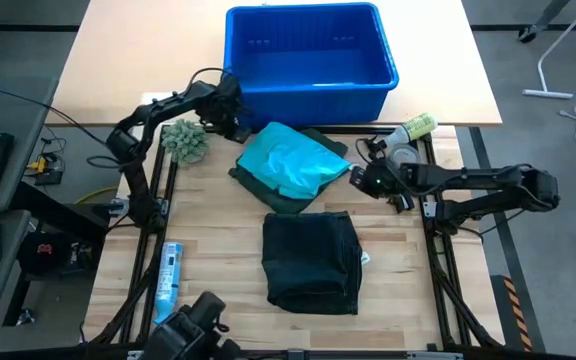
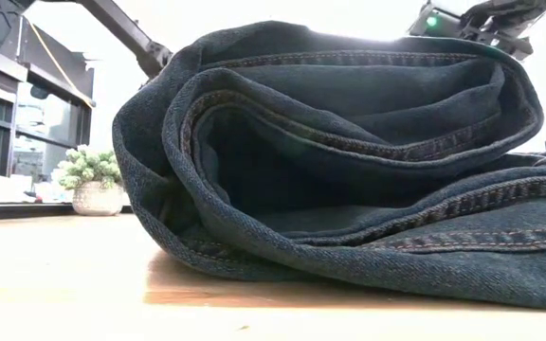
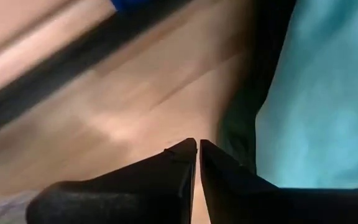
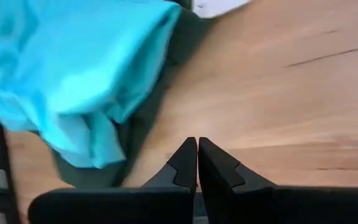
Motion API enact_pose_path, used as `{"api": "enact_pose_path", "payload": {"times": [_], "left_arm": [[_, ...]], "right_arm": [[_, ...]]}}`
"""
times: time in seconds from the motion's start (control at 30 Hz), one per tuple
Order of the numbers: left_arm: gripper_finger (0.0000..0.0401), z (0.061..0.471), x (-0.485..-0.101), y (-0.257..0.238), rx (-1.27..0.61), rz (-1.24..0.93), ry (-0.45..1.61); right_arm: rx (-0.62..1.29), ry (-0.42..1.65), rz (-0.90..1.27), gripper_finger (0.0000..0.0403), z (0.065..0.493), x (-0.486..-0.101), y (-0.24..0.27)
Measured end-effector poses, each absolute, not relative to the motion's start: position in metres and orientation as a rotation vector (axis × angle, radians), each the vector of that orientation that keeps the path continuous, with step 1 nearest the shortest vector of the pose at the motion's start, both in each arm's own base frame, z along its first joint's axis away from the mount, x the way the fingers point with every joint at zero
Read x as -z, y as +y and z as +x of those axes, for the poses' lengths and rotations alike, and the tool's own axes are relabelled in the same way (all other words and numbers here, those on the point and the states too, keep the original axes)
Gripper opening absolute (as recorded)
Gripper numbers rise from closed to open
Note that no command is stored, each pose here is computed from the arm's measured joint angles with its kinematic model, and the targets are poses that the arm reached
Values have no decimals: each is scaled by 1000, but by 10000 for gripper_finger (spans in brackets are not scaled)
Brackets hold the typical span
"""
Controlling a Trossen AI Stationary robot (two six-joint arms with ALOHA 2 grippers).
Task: Fold laundry
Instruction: Stack the stacked clothes on top of the black pants
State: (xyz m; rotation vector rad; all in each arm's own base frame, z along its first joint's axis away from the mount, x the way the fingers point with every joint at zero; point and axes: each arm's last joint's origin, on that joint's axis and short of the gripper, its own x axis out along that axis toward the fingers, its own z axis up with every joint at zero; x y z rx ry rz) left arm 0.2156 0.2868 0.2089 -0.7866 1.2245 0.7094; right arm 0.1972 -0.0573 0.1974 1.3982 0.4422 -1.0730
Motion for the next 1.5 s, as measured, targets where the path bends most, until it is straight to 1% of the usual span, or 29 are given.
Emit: {"api": "enact_pose_path", "payload": {"times": [0.13, 0.27, 0.37, 0.47, 0.57, 0.63, 0.7, 0.77, 0.87, 0.93, 1.0, 1.07, 1.13, 1.2, 1.27, 1.4, 1.5], "left_arm": [[21, 220, -205, 288, -629, -818, 1192], [44, 221, -208, 285, -600, -820, 1182], [74, 220, -214, 280, -548, -889, 1151], [112, 219, -221, 272, -491, -969, 1134], [152, 220, -228, 258, -442, -1006, 1171], [176, 221, -235, 246, -423, -1006, 1211], [193, 223, -244, 236, -466, -945, 1244], [204, 226, -249, 226, -561, -853, 1266], [208, 227, -247, 212, -700, -780, 1233], [209, 228, -239, 203, -760, -823, 1163], [209, 225, -228, 194, -776, -919, 1080], [209, 224, -220, 188, -740, -1033, 988], [209, 223, -214, 185, -701, -1097, 912], [207, 223, -210, 191, -664, -1151, 829], [202, 222, -202, 202, -581, -1268, 765], [189, 223, -183, 223, -424, -1484, 741], [175, 227, -187, 237, -335, -1510, 693]], "right_arm": [[1047, 408, 1387, 0, 201, -199, -62], [1030, 509, 1321, 7, 203, -190, -65], [968, 586, 1297, 32, 208, -184, -67], [916, 635, 1262, 69, 212, -180, -67], [887, 658, 1236, 102, 212, -180, -66], [883, 658, 1228, 116, 212, -181, -66], [873, 659, 1210, 122, 211, -182, -66], [866, 669, 1192, 123, 211, -182, -66], [860, 676, 1177, 124, 211, -182, -66], [861, 676, 1178, 124, 211, -182, -66], [859, 677, 1179, 124, 211, -182, -66], [859, 678, 1179, 124, 211, -182, -66], [859, 678, 1179, 124, 211, -182, -66], [860, 677, 1180, 124, 211, -182, -67], [855, 680, 1186, 124, 211, -182, -67], [840, 687, 1195, 124, 211, -182, -66], [829, 692, 1203, 124, 211, -182, -66]]}}
